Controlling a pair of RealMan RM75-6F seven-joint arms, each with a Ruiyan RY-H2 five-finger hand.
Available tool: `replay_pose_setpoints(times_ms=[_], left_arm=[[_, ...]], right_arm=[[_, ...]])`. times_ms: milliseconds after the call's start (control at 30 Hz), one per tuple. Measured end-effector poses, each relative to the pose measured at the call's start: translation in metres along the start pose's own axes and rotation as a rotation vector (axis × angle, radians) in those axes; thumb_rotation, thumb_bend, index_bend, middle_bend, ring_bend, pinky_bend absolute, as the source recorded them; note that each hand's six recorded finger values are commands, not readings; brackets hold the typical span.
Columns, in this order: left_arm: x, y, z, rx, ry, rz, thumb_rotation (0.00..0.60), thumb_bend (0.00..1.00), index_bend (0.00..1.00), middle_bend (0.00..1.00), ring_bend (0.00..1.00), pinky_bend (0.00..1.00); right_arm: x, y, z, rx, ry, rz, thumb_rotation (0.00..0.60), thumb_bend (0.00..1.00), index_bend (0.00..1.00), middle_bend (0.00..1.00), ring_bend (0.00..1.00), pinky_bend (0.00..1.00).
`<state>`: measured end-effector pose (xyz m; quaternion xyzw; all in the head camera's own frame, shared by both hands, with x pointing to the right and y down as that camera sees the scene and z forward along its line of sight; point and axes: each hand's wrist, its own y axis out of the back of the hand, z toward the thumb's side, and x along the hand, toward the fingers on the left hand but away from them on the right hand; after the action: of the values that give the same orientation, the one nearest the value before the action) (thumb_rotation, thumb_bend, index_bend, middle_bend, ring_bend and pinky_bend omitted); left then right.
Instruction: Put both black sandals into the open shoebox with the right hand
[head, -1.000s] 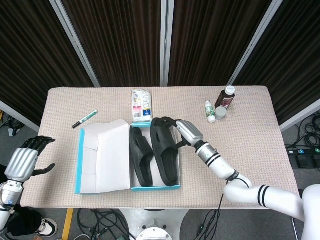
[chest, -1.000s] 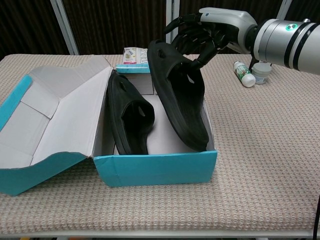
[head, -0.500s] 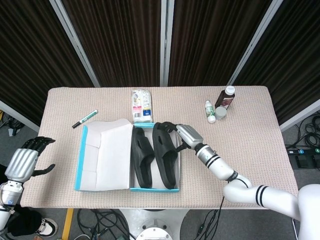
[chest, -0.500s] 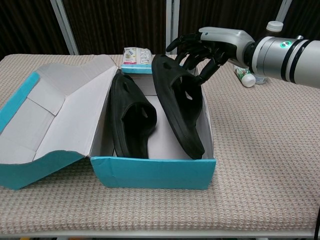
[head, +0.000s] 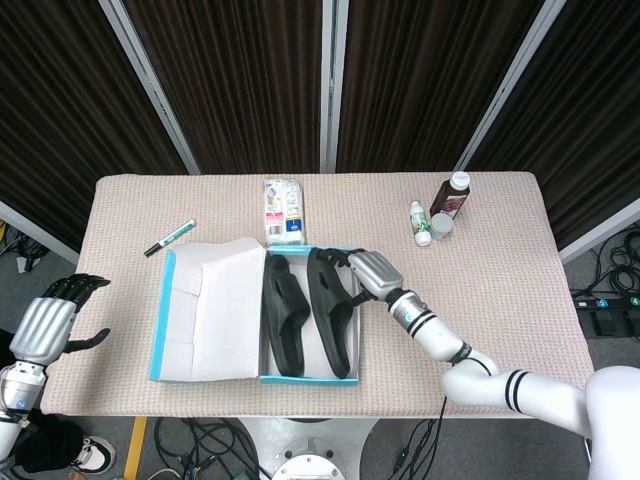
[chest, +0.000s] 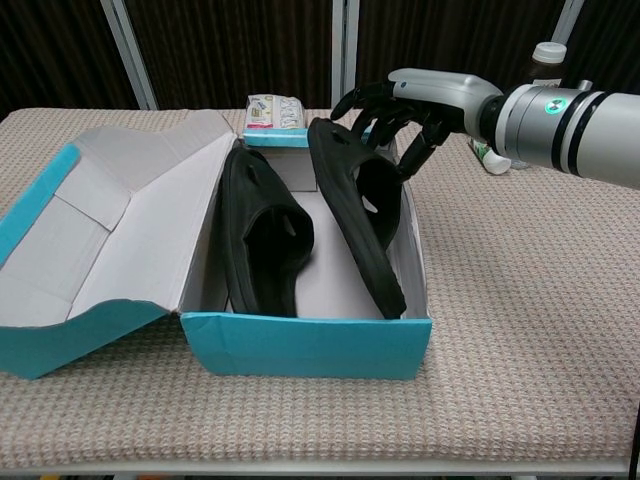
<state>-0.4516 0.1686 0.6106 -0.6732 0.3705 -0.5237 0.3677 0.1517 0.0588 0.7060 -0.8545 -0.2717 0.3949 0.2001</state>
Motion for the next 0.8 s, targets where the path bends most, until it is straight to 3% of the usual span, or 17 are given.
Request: replay_pose_setpoints(times_ms=[333,433,567,800], left_arm=[[-0.001,-0.001,-0.002,-0.007,0.006,0.0,0.6,0.19,0.22,0.21,0.14,0.2],[-0.001,-0.001,-0.003,-0.011,0.007,0.0,0.6,0.19,0.22,0.21,0.14,0.2],[-0.001,0.0,-0.003,-0.012,0.005,0.0,0.6,0.19,0.22,0.21,0.14,0.2],[0.0,0.0,-0.001,-0.012,0.002,0.0,0.6,0.19,0.22,0.21,0.14,0.2]], right_arm=[[-0.004,-0.011,0.0,0.065,0.002,0.008,0.6,0.12,0.19,0.42,0.28,0.23],[-0.003,-0.013,0.003,0.059,0.008,0.019,0.6,0.03,0.14,0.33,0.18,0.22],[-0.001,-0.012,0.006,0.023,0.015,0.037,0.6,0.0,0.05,0.2,0.04,0.16],[0.004,-0.002,0.012,0.009,0.036,0.036,0.6,0.0,0.0,0.12,0.0,0.11]])
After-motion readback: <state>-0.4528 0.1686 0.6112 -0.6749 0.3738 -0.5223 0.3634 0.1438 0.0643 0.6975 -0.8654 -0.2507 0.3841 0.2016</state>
